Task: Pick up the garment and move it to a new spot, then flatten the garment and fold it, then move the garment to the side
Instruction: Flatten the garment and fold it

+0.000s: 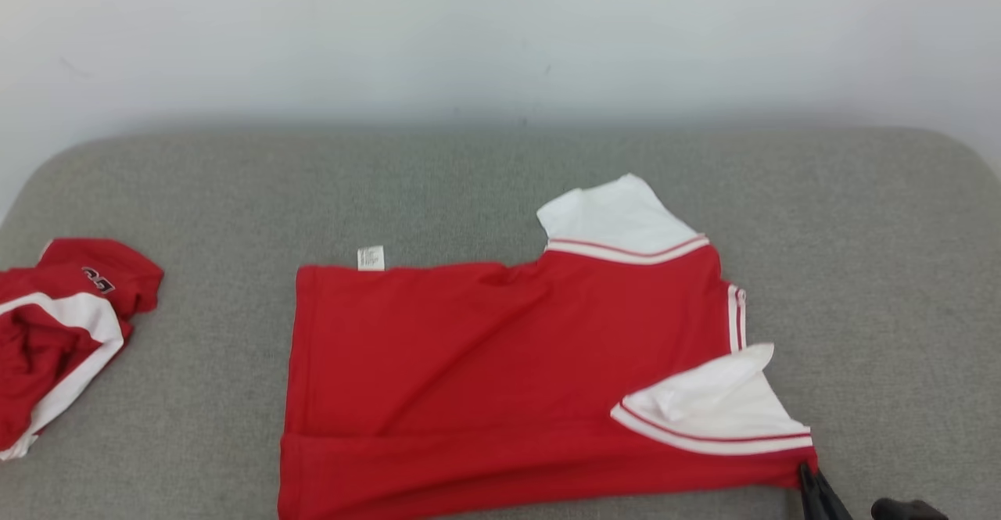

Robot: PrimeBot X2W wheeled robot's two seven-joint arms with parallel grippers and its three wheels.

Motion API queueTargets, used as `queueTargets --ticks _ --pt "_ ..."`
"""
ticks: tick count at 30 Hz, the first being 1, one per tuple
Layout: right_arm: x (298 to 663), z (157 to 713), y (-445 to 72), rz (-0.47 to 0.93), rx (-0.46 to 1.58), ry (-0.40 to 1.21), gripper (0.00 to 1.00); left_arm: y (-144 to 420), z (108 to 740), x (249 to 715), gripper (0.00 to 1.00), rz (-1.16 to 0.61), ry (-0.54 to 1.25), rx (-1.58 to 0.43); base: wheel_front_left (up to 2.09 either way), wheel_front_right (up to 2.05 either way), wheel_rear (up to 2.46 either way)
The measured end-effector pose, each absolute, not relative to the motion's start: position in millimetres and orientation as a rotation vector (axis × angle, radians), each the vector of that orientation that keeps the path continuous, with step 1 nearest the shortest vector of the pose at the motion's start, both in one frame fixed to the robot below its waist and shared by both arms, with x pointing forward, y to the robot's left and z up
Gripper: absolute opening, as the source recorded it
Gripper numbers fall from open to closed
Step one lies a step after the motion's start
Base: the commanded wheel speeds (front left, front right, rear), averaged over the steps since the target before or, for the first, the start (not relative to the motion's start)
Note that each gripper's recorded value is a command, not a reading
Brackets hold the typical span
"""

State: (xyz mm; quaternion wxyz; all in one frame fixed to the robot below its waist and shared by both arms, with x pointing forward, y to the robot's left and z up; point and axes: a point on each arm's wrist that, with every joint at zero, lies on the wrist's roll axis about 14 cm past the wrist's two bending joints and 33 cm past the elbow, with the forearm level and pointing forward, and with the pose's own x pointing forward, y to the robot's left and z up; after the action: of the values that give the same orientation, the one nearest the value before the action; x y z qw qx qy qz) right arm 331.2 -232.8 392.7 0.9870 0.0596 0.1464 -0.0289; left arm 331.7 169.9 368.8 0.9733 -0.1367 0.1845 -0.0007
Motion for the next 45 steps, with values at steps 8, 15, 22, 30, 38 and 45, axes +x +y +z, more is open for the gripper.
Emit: queueTargets --ticks 8,15,22,30,38,45 --pt "305 397 -235 -0.071 0.131 0.277 0.00 175 372 317 0.00 0.005 0.361 -0.261 0.00 0.00 0.00" --pt "298 392 -237 -0.088 0.142 0.290 1.00 176 363 311 1.00 0.019 0.398 -0.252 0.00 0.00 0.00" --pt "315 409 -239 -0.084 0.131 0.233 1.00 186 377 321 1.00 0.058 0.344 -0.190 0.00 0.00 0.00" --pt "326 417 -216 -0.010 0.118 0.208 1.00 192 385 324 1.00 0.072 0.313 -0.166 0.00 0.00 0.00" --pt "331 424 -175 0.117 0.118 0.189 1.00 191 389 325 1.00 0.063 0.301 -0.168 0.00 0.00 0.00" --pt "331 429 -138 0.238 0.133 0.183 0.60 189 390 325 1.00 0.059 0.296 -0.170 0.00 0.00 0.00"
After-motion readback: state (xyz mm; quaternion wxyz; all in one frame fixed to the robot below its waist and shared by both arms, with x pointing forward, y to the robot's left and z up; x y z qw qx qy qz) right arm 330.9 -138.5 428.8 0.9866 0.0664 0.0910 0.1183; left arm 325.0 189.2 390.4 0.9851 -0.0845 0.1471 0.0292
